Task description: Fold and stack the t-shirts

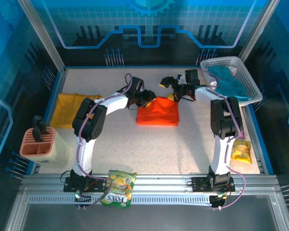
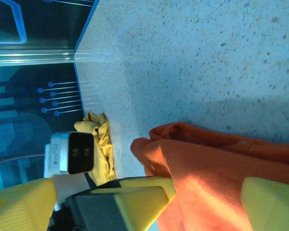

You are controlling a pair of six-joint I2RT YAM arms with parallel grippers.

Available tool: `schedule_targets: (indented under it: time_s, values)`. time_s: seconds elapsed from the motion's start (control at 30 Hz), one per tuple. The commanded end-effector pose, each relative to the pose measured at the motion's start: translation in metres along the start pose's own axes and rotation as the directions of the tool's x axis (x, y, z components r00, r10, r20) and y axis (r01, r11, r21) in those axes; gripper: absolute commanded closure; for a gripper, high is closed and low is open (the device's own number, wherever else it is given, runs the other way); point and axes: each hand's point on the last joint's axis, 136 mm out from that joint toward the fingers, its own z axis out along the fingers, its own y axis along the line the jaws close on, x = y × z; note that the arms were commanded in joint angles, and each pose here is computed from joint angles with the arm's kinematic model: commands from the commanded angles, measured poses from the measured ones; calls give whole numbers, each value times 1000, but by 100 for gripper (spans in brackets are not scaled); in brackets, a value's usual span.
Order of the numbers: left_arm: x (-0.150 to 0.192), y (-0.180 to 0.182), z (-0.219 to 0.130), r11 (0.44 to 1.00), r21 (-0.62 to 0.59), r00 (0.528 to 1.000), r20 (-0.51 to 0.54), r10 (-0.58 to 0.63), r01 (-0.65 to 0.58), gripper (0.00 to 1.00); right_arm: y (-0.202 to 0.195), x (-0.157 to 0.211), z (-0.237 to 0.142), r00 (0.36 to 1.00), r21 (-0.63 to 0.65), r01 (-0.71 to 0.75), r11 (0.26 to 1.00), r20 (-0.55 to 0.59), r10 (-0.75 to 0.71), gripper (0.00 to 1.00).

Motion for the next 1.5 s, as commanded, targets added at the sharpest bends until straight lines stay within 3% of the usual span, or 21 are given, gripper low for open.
schedule_targets:
  time_s: [0.0,0.27,0.5,0.77,0.97,1.23,1.47]
  values:
    - [-19,-8,-1,999,16,998,51,44,-44,57,-8,-17,4,1000,-5,29,1000,-6,-29,2]
    - [-33,14,-1,999,-29,998,60,30,-28,57,23,-40,-10,991,-101,135,986,40,-131,2]
    - [-35,18,-5,999,-31,997,69,19,-17,56,41,3,-38,987,-83,159,984,9,-159,1]
    - [-44,31,-3,999,-9,997,72,-36,37,56,9,24,-15,995,-35,90,995,-29,-91,1]
    - [-51,43,-4,998,-42,995,89,-50,54,55,-24,3,12,998,-54,63,997,-19,-64,2]
    - [-53,77,-4,987,-131,993,89,-84,95,56,-64,-11,19,999,-15,-6,1000,-38,5,0]
    - [-58,90,-14,981,-161,990,108,-93,110,56,-66,-13,16,996,-77,-82,994,-50,78,0]
